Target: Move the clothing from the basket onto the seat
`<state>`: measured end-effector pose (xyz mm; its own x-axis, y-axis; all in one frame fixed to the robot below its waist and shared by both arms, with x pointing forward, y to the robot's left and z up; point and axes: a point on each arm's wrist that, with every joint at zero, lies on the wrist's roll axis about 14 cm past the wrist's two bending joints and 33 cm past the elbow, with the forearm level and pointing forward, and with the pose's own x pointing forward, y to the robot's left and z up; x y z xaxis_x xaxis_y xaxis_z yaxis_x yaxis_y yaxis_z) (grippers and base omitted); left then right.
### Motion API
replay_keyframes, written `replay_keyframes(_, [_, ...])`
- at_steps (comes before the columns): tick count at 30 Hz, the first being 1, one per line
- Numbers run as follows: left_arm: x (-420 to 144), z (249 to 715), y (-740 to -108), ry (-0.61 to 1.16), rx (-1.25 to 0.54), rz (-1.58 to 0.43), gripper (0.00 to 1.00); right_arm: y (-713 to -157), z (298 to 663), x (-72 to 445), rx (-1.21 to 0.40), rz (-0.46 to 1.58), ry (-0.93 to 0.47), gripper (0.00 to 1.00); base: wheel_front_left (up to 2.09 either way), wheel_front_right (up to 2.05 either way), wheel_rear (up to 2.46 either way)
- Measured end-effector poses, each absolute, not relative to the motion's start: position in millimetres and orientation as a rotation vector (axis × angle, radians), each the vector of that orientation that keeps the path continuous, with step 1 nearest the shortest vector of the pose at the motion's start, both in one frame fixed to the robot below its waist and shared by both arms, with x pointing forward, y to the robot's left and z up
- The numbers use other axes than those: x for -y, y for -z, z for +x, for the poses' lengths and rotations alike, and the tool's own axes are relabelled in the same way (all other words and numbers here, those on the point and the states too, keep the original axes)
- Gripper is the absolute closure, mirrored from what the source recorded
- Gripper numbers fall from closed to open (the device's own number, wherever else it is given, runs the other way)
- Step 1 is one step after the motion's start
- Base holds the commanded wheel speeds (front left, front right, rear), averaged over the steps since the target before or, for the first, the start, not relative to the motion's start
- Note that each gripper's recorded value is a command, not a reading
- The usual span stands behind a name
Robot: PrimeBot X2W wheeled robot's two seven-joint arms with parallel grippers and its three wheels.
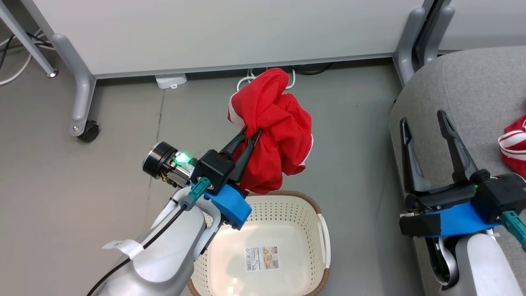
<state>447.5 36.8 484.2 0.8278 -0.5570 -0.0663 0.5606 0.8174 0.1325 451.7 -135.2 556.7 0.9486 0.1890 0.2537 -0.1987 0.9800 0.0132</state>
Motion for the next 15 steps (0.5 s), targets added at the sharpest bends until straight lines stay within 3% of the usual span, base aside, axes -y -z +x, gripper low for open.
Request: replay_keyframes(15, [-19,441,-556,0.636,0.176,0.105,1.00,-565,434,136,0.266,0.052,-0.196,0.00,0.00,0.00,0.00])
